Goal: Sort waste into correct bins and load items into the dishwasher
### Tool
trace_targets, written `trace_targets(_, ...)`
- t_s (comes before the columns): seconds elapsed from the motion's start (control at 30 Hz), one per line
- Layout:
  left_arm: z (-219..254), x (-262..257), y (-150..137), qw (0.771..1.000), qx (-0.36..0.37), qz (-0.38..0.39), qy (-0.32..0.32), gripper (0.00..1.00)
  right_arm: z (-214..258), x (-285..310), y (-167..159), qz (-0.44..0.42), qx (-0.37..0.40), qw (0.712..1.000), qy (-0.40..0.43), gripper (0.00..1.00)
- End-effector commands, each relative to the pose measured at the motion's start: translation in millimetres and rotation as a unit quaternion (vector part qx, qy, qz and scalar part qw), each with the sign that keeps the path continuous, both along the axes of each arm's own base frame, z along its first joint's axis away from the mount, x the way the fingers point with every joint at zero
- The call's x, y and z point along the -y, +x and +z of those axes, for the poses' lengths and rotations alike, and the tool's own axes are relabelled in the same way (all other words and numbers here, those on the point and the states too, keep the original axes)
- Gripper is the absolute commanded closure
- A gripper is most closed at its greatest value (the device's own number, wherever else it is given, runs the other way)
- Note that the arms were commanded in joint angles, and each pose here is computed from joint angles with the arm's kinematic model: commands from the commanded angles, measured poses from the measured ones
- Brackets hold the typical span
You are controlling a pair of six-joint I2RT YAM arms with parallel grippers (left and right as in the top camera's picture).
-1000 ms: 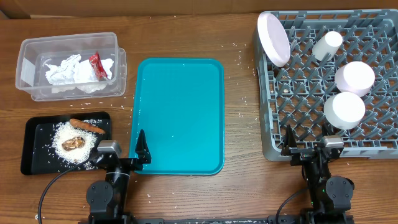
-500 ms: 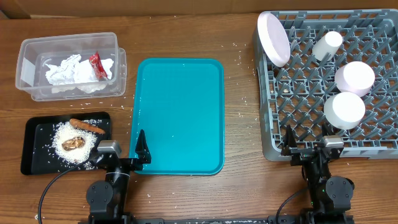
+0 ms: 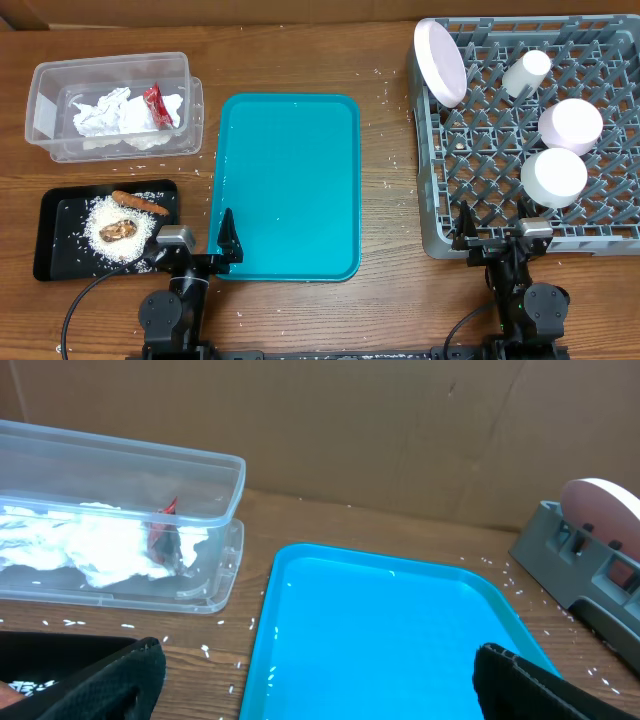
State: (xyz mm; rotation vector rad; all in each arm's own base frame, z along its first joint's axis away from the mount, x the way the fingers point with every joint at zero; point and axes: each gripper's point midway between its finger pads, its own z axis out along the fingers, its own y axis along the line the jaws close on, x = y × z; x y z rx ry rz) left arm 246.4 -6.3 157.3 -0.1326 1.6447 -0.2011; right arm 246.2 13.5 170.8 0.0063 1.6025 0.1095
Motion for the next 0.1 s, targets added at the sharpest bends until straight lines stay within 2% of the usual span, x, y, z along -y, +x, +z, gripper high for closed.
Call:
trace_targets(0.0, 0.1, -3.0, -0.3, 1.0, 0.003, 0.007, 0.01, 0.0, -0.9, -1.7, -0.2, 0.004, 0.004, 1.0, 0.0, 0.0)
trace_targets(0.07, 0.1, -3.0, -0.3, 1.0, 0.003, 0.007, 0.01, 0.0, -0.9, -1.7, -0.2, 0.004, 0.004, 1.0, 0.0, 0.0)
